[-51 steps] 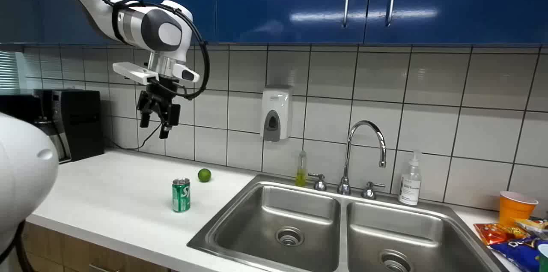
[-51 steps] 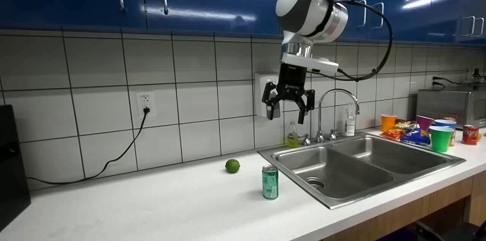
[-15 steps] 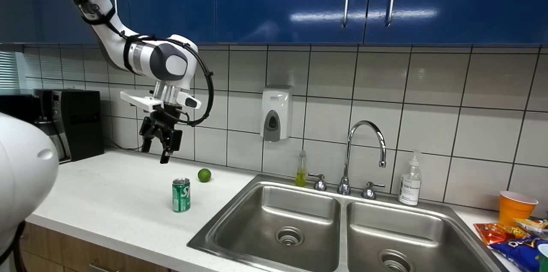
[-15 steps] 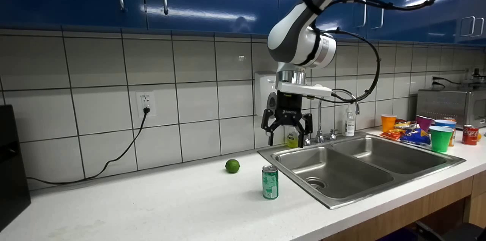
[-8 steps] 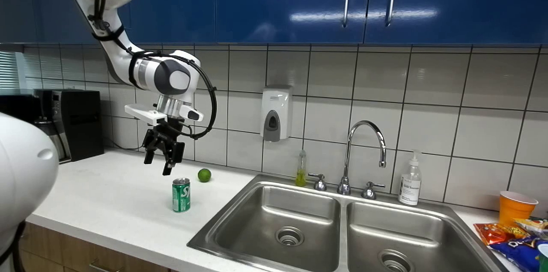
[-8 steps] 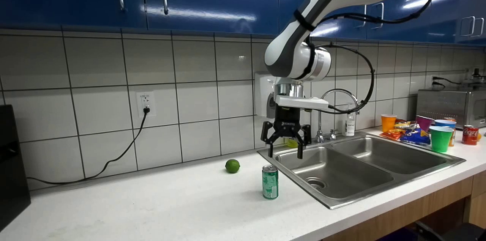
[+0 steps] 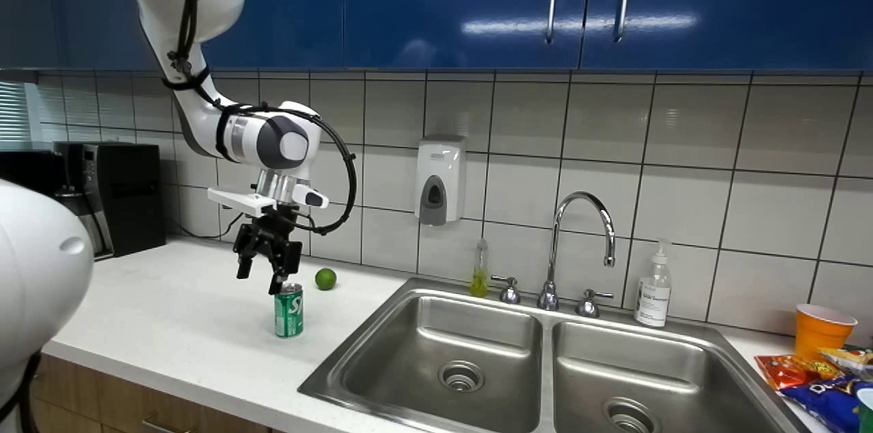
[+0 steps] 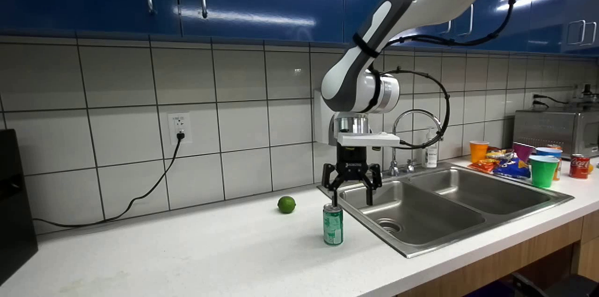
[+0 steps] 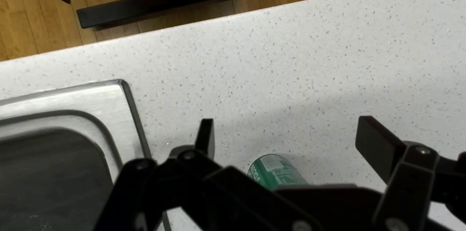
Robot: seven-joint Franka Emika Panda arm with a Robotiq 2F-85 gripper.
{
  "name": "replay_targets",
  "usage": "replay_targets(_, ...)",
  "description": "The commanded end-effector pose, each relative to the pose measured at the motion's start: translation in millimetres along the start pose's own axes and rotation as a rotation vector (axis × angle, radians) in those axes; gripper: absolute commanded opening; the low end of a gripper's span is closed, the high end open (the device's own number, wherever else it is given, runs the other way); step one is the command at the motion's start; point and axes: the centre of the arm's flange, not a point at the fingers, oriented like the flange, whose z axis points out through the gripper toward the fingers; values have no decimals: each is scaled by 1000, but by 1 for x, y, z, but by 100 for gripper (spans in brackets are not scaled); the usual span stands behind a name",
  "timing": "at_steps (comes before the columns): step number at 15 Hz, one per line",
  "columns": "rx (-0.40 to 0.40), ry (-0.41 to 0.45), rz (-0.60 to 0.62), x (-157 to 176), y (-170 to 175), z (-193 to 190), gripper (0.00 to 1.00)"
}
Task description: Put the can inside the sink
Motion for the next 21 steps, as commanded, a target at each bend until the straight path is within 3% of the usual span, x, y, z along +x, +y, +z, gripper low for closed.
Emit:
replay_targets(1,-39,6,-34,19,-1,4,100)
replay_targets(21,-100,14,-67,63,-10,31,100)
